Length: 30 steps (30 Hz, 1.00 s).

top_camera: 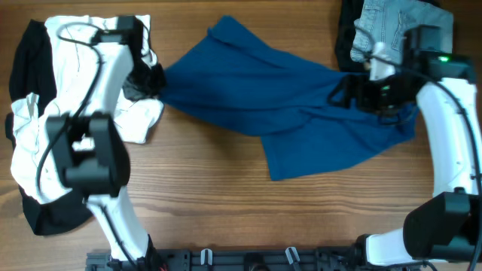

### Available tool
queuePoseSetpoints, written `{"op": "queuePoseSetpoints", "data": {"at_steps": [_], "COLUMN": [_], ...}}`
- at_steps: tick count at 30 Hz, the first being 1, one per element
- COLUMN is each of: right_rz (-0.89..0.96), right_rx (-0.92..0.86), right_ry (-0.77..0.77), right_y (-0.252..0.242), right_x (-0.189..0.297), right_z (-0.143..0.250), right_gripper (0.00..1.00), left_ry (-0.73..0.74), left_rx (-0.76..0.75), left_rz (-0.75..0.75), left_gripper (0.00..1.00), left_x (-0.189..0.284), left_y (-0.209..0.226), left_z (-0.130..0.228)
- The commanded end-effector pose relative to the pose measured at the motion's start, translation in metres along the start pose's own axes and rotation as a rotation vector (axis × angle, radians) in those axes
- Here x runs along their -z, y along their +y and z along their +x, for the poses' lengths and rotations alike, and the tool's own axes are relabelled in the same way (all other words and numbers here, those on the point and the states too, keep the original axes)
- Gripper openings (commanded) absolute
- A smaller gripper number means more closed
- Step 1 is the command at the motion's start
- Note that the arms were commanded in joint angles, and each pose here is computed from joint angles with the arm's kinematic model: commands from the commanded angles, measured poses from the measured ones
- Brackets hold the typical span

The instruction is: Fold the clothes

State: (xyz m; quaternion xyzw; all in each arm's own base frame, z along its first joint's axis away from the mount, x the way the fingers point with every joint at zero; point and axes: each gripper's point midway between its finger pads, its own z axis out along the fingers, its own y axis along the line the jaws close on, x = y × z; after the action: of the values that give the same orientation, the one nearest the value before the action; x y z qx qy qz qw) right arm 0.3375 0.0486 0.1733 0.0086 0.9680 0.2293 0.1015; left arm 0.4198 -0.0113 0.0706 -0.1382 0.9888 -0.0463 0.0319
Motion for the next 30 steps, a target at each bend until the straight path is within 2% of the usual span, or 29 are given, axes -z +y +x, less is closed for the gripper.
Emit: {"op": "queuePoseSetpoints", "data": {"at_steps": [1, 5, 8, 15, 20, 22, 23, 24, 26, 27, 30], "right_rz": [0.039, 0.174, 0.171, 0.301, 0.374, 0.417, 0.438, 0.453, 0.452, 0.453, 0.458], "right_rx": [0.129, 0.195, 0.254, 0.328, 0.332, 0.284, 0.268, 0.251, 0.249, 0.249, 0.237], "right_ry": [0.104, 0.198, 0.232, 0.213, 0.310, 0.343, 0.340, 0.332, 0.330, 0.331, 0.336], "right_y": [0.031, 0.055, 0.073, 0.065, 0.049, 0.037, 0.034, 0.032, 0.032, 0.032, 0.029], "right_x": [-0.029, -0.080, -0.123, -0.176, -0.203, -0.211, -0.212, -0.211, -0.211, -0.211, -0.209], "right_z": [0.022, 0.062, 0.096, 0.138, 0.160, 0.167, 0.167, 0.166, 0.165, 0.166, 0.165], "right_gripper": [0.88, 0.88, 0.88, 0.88, 0.88, 0.84, 0.80, 0.70, 0.16, 0.06, 0.04], "left_ry": [-0.236, -0.287, -0.291, -0.309, -0.309, -0.308, -0.308, -0.308, -0.308, -0.305, -0.294], "left_rx": [-0.008, 0.006, 0.005, 0.004, 0.004, 0.004, 0.004, 0.004, 0.004, 0.004, 0.005], "left_rz": [0.095, 0.113, 0.113, 0.119, 0.119, 0.118, 0.118, 0.118, 0.118, 0.117, 0.114], "left_gripper": [0.04, 0.04, 0.04, 0.04, 0.04, 0.04, 0.04, 0.04, 0.04, 0.04, 0.04], "left_x": [0.089, 0.104, 0.103, 0.104, 0.104, 0.104, 0.104, 0.104, 0.104, 0.104, 0.103], "left_y": [-0.018, -0.020, -0.020, -0.022, -0.021, -0.021, -0.021, -0.021, -0.021, -0.021, -0.020], "left_z": [-0.015, -0.019, -0.021, -0.025, -0.025, -0.025, -0.025, -0.025, -0.025, -0.024, -0.022]}}
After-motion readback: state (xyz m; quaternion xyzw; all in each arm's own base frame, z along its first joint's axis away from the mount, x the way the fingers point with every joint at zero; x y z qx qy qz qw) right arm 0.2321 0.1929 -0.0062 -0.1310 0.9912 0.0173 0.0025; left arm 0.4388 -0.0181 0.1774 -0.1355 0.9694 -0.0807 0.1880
